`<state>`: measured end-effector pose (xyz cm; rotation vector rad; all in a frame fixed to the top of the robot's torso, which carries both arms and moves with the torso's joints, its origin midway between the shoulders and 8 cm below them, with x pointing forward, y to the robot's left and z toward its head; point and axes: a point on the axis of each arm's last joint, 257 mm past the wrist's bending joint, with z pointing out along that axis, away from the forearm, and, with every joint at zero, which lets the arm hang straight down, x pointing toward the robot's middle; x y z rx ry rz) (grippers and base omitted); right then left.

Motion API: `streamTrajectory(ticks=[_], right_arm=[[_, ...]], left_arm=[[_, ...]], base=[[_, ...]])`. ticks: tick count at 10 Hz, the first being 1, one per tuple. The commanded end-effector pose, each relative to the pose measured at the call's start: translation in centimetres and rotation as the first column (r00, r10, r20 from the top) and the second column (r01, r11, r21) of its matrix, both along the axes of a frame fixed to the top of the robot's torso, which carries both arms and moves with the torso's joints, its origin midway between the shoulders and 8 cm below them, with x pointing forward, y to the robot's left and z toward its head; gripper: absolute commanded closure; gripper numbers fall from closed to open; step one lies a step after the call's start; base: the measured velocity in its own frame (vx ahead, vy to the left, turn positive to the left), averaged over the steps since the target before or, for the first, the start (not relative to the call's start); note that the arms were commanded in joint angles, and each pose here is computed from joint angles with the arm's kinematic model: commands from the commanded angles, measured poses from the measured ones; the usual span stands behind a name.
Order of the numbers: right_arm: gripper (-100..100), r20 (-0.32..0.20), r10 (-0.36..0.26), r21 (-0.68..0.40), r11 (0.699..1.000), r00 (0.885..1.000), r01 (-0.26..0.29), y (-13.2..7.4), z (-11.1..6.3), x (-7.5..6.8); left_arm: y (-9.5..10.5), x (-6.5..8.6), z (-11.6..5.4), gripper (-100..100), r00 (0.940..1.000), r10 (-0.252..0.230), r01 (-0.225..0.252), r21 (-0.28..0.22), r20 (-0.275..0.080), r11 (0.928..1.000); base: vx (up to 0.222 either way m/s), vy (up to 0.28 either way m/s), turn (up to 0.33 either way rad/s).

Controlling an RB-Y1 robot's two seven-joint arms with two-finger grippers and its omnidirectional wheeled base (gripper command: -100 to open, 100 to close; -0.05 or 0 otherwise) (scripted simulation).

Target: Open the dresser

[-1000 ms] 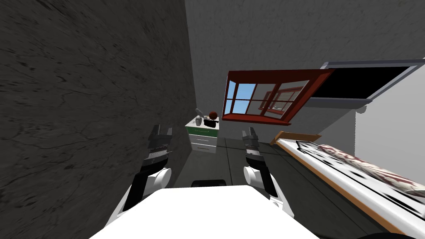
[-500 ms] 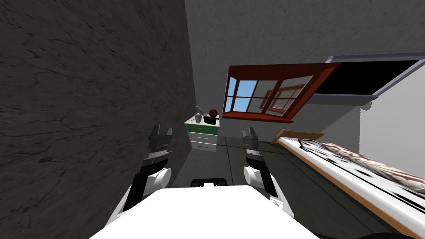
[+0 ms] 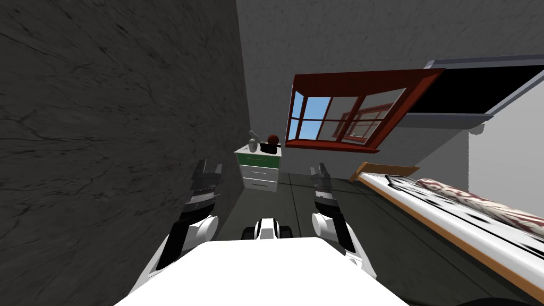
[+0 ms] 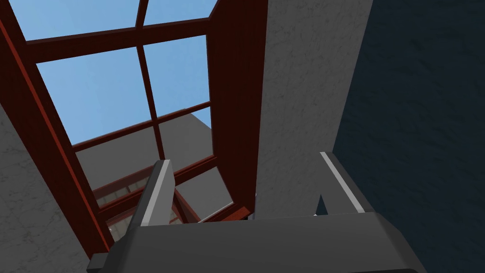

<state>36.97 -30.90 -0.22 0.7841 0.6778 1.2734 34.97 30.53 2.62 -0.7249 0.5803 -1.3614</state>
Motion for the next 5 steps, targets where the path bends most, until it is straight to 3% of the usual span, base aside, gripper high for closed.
streamTrajectory(ticks=[1, 5], right_arm=[[0, 0.0, 0.0, 0.0, 1.0, 1.0, 0.0, 0.0, 0.0, 0.0], [0, 0.0, 0.0, 0.0, 1.0, 1.0, 0.0, 0.0, 0.0, 0.0]], left_arm=[[-0.6, 0.6, -0.9, -100, 0.9996, -0.024, 0.025, 0.053, -0.016, 0.9983], [-1.0, 1.7, -3.5, -100, 0.998, -0.045, 0.049, 0.105, -0.044, 0.9933]], base=[[0.058, 0.025, -0.026], [0.082, 0.034, -0.036]])
